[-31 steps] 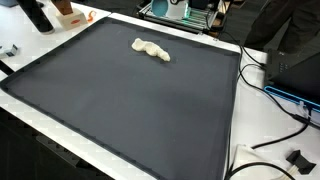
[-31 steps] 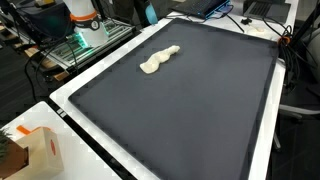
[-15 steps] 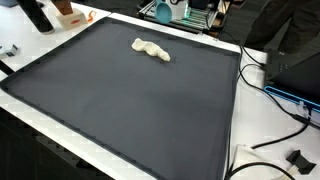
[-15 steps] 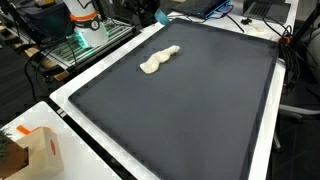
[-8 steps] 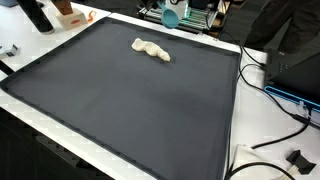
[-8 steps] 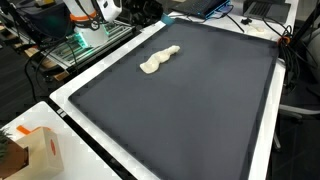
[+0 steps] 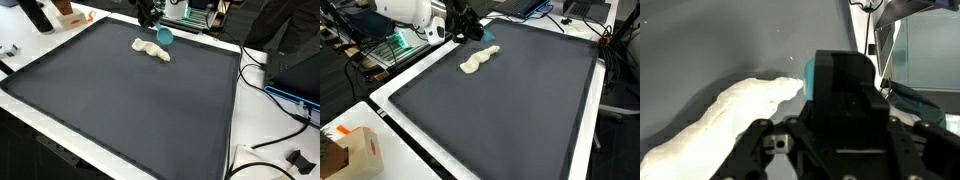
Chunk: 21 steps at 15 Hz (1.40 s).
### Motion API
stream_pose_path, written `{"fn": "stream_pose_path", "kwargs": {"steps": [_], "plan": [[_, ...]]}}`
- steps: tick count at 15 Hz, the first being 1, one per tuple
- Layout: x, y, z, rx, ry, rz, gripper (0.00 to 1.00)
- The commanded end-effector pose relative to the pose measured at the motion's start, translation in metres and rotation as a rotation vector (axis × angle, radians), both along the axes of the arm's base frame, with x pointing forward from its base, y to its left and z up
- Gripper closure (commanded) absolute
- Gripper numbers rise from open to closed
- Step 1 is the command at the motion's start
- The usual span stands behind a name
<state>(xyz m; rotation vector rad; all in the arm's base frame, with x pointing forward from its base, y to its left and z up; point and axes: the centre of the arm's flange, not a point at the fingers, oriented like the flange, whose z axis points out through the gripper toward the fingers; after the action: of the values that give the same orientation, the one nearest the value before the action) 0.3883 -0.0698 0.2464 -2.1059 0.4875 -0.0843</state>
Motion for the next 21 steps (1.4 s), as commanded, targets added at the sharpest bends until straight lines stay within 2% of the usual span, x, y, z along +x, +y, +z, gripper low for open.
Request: {"fn": "stream_pose_path", "kwargs": {"steps": [1,9,14,16,21], "plan": [[0.01,-0.009,-0.024,0.012,0.024,-0.025,0.75],[0.018,-0.021,-0.049,0.02,0.026,-0.029,0.75],[0.025,-0.019,-0.063,0.057,0.008,-0.017,0.75],[0.027,-0.018,-0.071,0.052,0.019,-0.016,0.75],[0.029,-0.016,-0.086,-0.024,0.061,-0.014,0.75]]}}
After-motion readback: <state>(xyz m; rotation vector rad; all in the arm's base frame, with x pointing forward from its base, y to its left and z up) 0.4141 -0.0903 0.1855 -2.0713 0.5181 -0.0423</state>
